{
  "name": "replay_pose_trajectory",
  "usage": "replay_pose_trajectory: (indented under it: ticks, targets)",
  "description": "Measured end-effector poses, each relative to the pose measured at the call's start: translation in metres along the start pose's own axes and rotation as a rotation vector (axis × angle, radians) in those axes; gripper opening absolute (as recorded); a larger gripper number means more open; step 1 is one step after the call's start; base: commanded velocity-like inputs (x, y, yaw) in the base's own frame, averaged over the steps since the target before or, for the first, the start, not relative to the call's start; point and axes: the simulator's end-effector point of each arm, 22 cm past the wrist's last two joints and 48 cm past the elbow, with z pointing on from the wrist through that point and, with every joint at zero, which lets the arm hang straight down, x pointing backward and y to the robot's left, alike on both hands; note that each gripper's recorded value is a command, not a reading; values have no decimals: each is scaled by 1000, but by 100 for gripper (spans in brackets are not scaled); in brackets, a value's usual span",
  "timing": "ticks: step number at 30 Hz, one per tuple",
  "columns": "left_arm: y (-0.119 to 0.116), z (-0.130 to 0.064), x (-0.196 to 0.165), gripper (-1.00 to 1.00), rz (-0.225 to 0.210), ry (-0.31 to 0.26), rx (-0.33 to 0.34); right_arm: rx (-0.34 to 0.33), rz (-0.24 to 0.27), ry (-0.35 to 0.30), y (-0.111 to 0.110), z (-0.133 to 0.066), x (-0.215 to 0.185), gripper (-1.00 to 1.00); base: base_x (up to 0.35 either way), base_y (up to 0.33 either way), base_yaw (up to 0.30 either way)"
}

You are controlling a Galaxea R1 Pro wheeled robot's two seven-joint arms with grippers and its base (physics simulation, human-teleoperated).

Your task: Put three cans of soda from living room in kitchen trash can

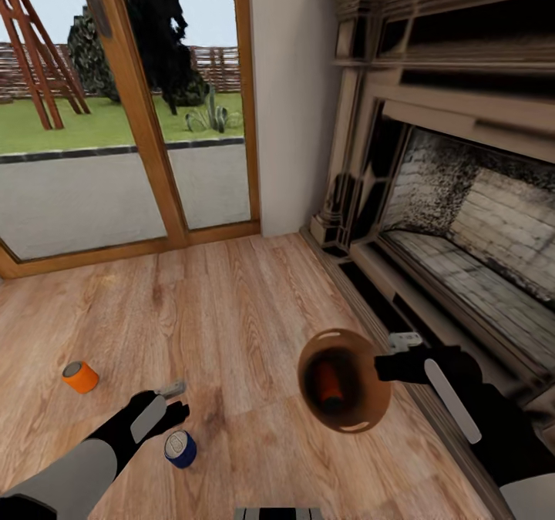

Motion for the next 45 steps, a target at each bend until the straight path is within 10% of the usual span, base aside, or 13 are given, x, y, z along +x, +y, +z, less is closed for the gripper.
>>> replay_pose_trajectory:
  ticks: [45]
  targets:
    - [0, 65, 21, 100, 19, 104, -41, -62, -16, 65, -27, 17, 43, -100, 0, 0, 0]
